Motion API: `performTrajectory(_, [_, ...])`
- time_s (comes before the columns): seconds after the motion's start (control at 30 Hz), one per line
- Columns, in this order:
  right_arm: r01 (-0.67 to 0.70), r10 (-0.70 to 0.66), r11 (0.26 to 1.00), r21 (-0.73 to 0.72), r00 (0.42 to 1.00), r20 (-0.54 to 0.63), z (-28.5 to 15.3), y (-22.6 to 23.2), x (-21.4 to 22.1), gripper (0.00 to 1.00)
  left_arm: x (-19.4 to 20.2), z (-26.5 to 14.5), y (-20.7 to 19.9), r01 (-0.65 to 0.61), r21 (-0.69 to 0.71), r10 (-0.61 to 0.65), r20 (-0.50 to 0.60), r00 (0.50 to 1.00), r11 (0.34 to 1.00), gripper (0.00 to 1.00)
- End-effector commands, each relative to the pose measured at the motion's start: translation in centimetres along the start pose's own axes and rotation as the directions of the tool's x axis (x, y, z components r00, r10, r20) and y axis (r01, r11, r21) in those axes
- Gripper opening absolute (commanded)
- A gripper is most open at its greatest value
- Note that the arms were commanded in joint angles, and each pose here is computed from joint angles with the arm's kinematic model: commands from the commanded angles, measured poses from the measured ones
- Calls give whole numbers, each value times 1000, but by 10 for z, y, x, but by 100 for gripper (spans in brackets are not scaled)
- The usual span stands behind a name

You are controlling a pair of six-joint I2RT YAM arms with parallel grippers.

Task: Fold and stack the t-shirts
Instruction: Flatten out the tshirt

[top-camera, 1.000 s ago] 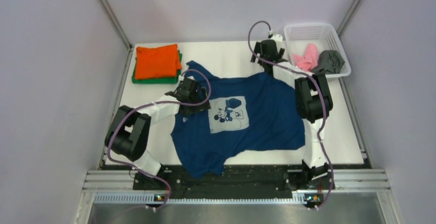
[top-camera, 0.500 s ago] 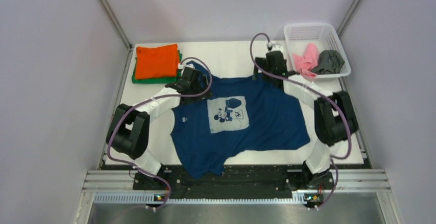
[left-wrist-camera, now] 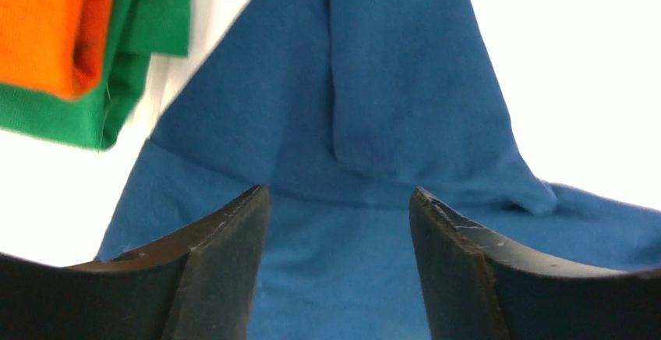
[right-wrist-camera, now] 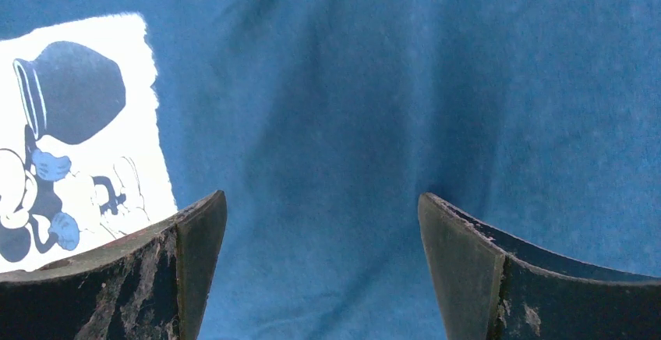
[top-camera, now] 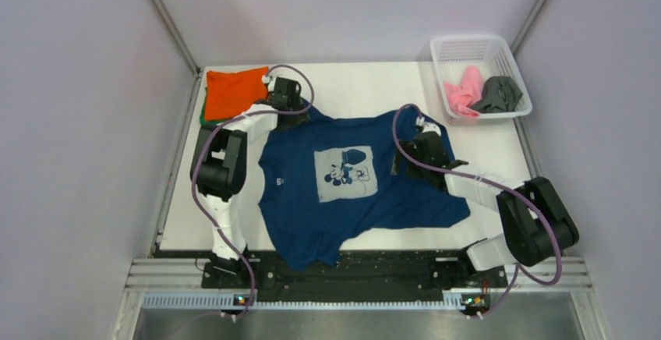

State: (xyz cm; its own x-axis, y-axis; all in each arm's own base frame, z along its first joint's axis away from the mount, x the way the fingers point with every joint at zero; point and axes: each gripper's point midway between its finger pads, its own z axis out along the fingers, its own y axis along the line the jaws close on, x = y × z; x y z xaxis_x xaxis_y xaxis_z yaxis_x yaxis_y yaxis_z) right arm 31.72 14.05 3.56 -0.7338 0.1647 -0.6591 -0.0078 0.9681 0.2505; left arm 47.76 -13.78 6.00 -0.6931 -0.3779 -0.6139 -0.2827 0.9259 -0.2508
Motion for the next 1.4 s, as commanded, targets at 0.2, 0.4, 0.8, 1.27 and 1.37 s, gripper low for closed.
performTrajectory(0.2, [-32,32,999,1,996,84,-4,-4,-10,91,-30,31,-21,41,115,-42,9,999,993,56])
performTrajectory(0.4, [-30,27,999,35,996,83,-5,-11,-7,90,-25,46,-25,45,119,-43,-18,999,992,46])
performTrajectory(0.8, [-13,9,998,65,998,67,-2,-16,-5,89,-47,40,-49,49,187,-49,-7,999,981,0])
performTrajectory(1.27, [-10,5,996,84,998,63,1,-19,-5,89,-119,60,-144,126,474,-173,57,983,871,0])
performTrajectory(1.37, [-4,-2,996,90,998,59,0,-19,-6,89,-129,57,-167,119,547,-162,30,986,828,57])
